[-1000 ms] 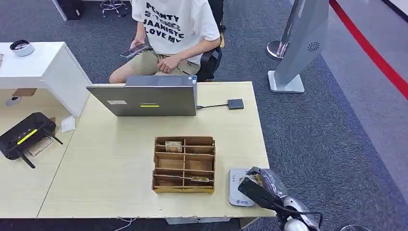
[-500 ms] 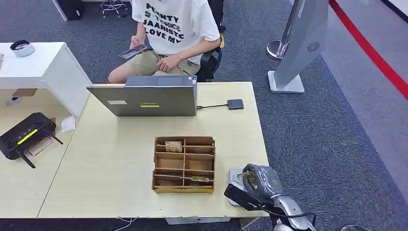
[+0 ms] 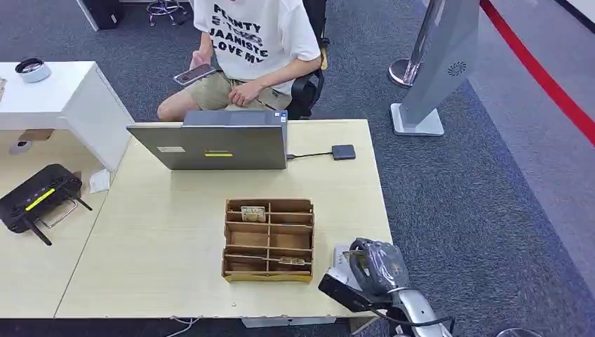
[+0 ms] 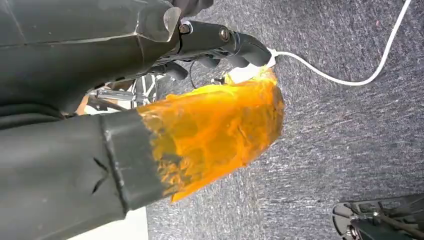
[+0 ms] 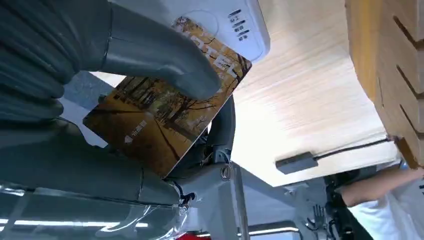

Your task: Pass the card to the sensor for recognition and then transmit it.

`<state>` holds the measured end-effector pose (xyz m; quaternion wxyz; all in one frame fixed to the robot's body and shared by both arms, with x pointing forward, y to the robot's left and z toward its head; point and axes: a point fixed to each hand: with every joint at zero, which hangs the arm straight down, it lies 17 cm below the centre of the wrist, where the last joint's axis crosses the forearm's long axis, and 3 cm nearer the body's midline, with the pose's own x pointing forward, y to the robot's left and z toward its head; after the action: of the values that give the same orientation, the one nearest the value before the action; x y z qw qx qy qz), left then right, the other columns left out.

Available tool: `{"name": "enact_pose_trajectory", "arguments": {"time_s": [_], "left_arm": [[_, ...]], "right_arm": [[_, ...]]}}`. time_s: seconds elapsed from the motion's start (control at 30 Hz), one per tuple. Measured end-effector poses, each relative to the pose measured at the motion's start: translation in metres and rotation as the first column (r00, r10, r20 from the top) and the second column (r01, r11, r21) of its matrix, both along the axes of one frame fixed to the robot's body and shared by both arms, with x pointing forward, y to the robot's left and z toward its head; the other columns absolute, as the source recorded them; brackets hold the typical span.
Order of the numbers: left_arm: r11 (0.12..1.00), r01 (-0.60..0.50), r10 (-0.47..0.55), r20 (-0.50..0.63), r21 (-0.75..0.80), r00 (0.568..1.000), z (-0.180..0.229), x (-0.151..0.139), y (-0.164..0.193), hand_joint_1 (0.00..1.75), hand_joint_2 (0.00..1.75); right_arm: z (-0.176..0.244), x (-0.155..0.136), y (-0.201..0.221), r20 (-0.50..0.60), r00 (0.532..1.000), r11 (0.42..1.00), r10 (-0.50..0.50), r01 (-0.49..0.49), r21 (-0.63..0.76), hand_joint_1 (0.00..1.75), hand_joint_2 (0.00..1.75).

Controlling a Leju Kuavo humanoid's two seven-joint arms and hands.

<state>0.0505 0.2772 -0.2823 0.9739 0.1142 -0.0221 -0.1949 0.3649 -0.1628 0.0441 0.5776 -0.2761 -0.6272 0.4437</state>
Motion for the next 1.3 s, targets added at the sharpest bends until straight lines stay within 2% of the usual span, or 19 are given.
{"name": "enact_pose_trajectory", "arguments": {"time_s": [0.13,0.27,0.43,0.53,0.63,0.7,1.0,1.3], "left_arm": [[1.000,-0.001,0.001,0.000,-0.001,1.000,0.000,0.000,-0.001,0.05,0.00],[1.000,-0.008,0.008,0.001,-0.002,1.000,0.000,0.000,-0.003,0.03,0.00],[1.000,-0.011,0.011,0.002,-0.002,1.000,0.000,0.000,-0.005,0.03,0.00],[1.000,-0.012,0.012,0.002,-0.002,1.000,0.000,0.000,-0.005,0.03,0.00],[1.000,-0.013,0.013,0.002,-0.003,1.000,0.000,0.000,-0.005,0.03,0.00],[1.000,-0.014,0.014,0.003,-0.003,1.000,0.000,0.000,-0.004,0.05,0.00],[1.000,-0.006,0.006,0.005,-0.007,1.000,0.000,0.000,-0.004,0.03,0.00],[1.000,-0.003,0.003,0.005,-0.006,1.000,0.000,0.000,-0.004,0.03,0.00]], "right_arm": [[0.014,-0.002,0.003,0.052,0.998,0.998,-0.018,0.016,0.053,1.75,1.75],[0.044,0.000,0.000,0.151,0.985,0.987,-0.082,0.059,0.151,1.75,1.75],[0.062,-0.001,-0.003,0.187,0.973,0.967,-0.135,0.089,0.238,1.75,1.75],[0.060,-0.001,0.000,0.115,0.984,0.934,-0.133,0.085,0.346,1.75,1.75],[0.044,-0.006,0.012,-0.025,0.998,0.888,-0.063,0.067,0.454,1.75,1.75],[0.036,-0.009,0.017,-0.072,0.997,0.879,-0.025,0.056,0.474,1.75,1.75],[0.001,-0.018,0.021,-0.200,0.976,0.913,0.086,0.003,0.408,1.75,1.75],[-0.017,-0.014,0.022,-0.221,0.971,0.940,0.094,-0.014,0.340,1.75,1.75]]}}
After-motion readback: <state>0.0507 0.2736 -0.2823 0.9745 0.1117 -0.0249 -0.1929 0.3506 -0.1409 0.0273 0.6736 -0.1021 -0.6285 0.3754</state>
